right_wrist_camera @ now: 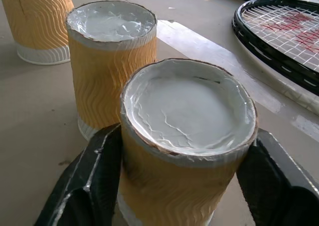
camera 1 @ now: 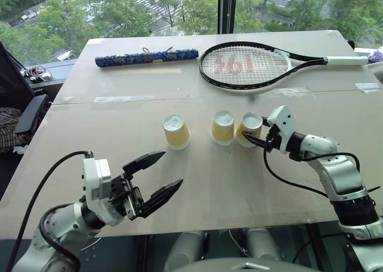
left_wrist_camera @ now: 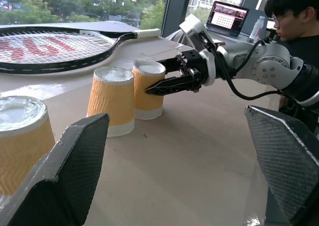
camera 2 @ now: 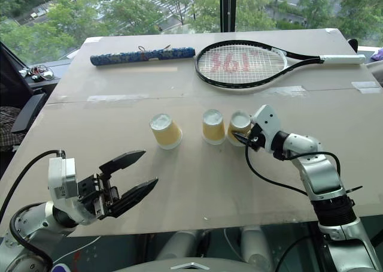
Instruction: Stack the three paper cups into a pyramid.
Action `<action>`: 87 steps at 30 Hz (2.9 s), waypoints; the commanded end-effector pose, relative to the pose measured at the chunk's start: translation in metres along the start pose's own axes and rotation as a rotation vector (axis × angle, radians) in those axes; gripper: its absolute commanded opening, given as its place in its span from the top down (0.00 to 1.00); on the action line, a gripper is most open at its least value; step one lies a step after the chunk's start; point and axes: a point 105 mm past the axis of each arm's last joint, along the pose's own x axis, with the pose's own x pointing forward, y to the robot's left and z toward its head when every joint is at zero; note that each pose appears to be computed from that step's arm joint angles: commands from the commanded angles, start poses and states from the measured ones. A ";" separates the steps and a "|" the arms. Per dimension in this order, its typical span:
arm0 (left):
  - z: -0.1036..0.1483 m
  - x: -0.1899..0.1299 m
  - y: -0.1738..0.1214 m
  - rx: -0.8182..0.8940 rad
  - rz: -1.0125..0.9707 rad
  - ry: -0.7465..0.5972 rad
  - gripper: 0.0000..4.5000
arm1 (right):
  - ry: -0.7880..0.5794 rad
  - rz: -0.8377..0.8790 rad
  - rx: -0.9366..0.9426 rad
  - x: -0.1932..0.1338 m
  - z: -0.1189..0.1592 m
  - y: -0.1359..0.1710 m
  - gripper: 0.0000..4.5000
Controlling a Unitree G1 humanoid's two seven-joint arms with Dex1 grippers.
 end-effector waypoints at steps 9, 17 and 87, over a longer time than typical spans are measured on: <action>-0.001 -0.016 0.056 0.079 0.307 0.017 0.00 | -0.229 0.031 -0.059 -0.043 0.038 -0.008 0.01; -0.031 -0.001 0.100 0.100 0.334 0.209 0.00 | -0.312 0.225 -0.122 -0.086 0.060 0.021 0.01; 0.024 0.218 0.067 0.137 -0.383 0.190 0.62 | -0.245 0.119 0.002 -0.186 0.064 -0.036 0.00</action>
